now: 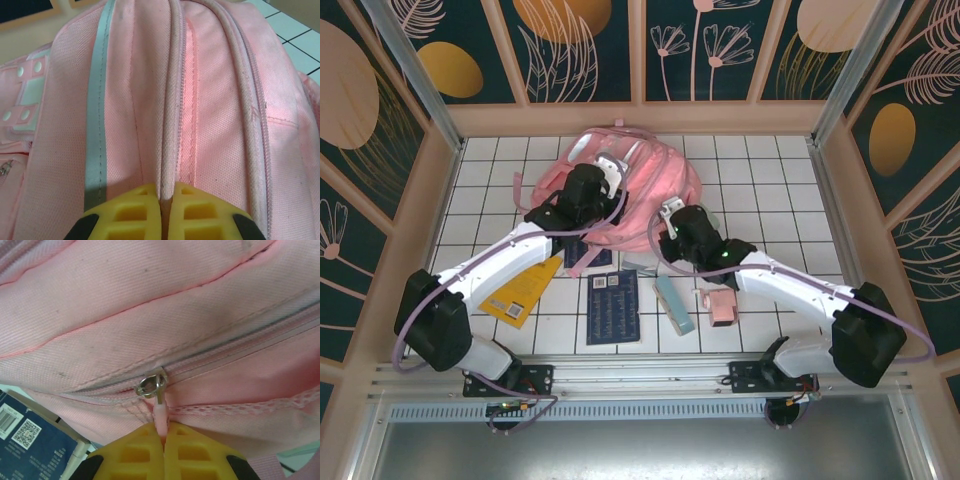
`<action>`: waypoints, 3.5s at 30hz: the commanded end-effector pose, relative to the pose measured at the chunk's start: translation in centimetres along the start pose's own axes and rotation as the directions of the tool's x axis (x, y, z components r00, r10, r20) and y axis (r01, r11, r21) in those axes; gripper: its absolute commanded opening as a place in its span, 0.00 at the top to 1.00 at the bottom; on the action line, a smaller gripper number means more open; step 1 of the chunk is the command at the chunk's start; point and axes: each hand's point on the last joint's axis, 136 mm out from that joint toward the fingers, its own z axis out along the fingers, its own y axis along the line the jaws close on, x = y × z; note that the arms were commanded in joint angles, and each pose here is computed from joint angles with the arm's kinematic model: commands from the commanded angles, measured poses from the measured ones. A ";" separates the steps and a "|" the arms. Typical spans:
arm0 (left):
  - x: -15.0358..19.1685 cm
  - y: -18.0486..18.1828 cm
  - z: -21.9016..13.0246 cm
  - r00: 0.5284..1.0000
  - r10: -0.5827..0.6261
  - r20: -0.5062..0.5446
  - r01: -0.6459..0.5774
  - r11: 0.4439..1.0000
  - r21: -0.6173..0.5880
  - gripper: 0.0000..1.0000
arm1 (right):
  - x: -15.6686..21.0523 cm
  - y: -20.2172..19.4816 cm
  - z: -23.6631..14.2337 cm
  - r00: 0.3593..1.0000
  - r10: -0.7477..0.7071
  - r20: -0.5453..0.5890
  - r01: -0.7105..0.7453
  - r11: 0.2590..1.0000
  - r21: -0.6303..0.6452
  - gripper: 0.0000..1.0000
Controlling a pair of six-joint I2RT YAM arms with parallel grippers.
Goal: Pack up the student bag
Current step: Unzip the student bag at the top-center of the table, then place the student bag at the bottom-center of the table.
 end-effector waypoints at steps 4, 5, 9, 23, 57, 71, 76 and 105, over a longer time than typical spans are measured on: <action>-3.2 -0.2 -2.3 0.987 0.085 0.133 -0.088 0.996 0.017 1.00 | -2.1 -3.5 -0.5 0.998 -0.060 -0.023 0.061 0.997 0.057 1.00; -3.2 -0.2 -2.4 0.987 0.090 0.137 -0.092 0.996 0.013 1.00 | -2.2 -3.5 -0.5 0.997 -0.075 -0.031 0.076 0.996 0.041 0.99; -3.3 -0.1 -2.7 0.982 0.112 0.150 -0.114 0.994 0.002 1.00 | -2.1 -4.0 -0.5 0.984 -0.160 -0.076 0.164 0.985 0.046 1.00; -3.6 -0.5 -3.9 0.962 0.188 0.199 -0.194 0.981 0.012 1.00 | -6.9 -9.2 -1.5 0.982 -0.180 -0.052 0.186 0.971 0.153 1.00; -2.9 -5.6 -7.0 0.836 0.471 0.280 -0.501 0.865 0.041 1.00 | -13.3 -14.7 1.1 0.853 -0.515 -0.085 0.519 0.817 0.250 0.99; -4.2 -3.9 -7.8 0.767 0.580 0.274 -0.572 0.812 -0.118 1.00 | -14.9 -13.6 1.3 0.954 -0.294 0.064 0.282 0.948 0.150 1.00; -5.4 -2.0 -7.4 0.746 0.631 0.215 -0.598 0.776 -0.201 1.00 | -13.0 -8.9 -0.6 0.967 -0.231 0.112 0.232 0.973 0.002 1.00; 5.7 1.6 -13.5 0.384 -0.923 -0.004 0.900 0.375 -0.219 0.22 | -4.2 12.5 -0.5 0.958 0.285 0.036 -0.232 0.841 -0.490 1.00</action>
